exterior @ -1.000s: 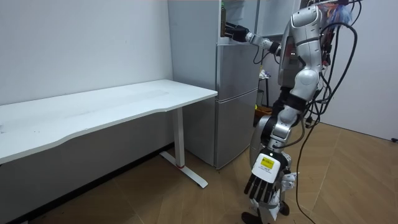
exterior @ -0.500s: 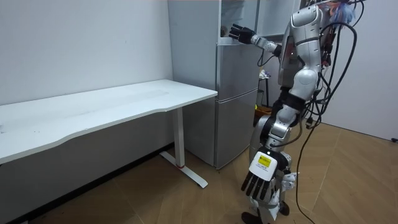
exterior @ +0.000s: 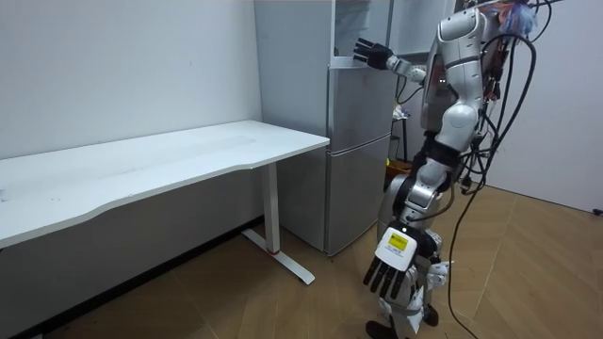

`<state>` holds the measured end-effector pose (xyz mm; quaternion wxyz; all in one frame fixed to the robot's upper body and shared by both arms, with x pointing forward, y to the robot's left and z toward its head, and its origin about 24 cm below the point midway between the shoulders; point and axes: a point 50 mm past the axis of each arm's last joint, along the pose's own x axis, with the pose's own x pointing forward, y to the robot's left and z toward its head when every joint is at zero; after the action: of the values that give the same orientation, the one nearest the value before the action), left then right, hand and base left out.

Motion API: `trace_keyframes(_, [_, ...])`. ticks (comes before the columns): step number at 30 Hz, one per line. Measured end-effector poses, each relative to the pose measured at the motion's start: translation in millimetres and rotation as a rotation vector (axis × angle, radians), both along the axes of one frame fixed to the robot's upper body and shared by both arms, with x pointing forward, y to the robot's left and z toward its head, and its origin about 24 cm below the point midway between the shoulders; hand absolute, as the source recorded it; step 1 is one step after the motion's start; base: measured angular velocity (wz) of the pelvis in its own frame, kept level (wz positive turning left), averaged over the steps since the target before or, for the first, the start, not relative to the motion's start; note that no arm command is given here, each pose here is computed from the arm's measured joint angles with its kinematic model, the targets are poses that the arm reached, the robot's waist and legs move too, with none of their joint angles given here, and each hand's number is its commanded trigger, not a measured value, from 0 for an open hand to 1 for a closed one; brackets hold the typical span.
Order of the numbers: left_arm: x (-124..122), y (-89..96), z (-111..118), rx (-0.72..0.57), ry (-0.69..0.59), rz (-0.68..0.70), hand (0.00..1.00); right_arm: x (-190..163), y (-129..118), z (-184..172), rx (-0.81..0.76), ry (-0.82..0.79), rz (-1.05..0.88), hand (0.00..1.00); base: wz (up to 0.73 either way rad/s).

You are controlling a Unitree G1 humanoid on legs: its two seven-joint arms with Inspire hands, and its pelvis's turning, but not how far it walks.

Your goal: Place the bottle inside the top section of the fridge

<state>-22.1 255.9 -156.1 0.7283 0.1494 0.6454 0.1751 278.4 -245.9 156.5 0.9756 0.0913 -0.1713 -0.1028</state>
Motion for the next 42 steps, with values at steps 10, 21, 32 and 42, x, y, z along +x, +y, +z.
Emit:
trace_keyframes(10, [-2,-1.4,-1,0.003,-0.011,0.030,0.00,-23,-2,-3,0.105,-0.039,-0.007,0.00,-0.07])
trace_keyframes(21, [-14,-7.9,-4,-0.013,0.024,0.060,0.00,-37,13,-5,0.434,-0.104,0.274,0.00,-0.09])
trace_keyframes(32, [-6,-9.2,-5,-0.037,-0.008,0.050,0.00,-50,26,-23,0.631,-0.196,0.501,0.00,-0.06])
trace_keyframes(42, [-6,-11.2,-7,-0.054,0.003,0.063,0.00,-67,14,-95,0.773,-0.031,0.417,0.00,-0.02])
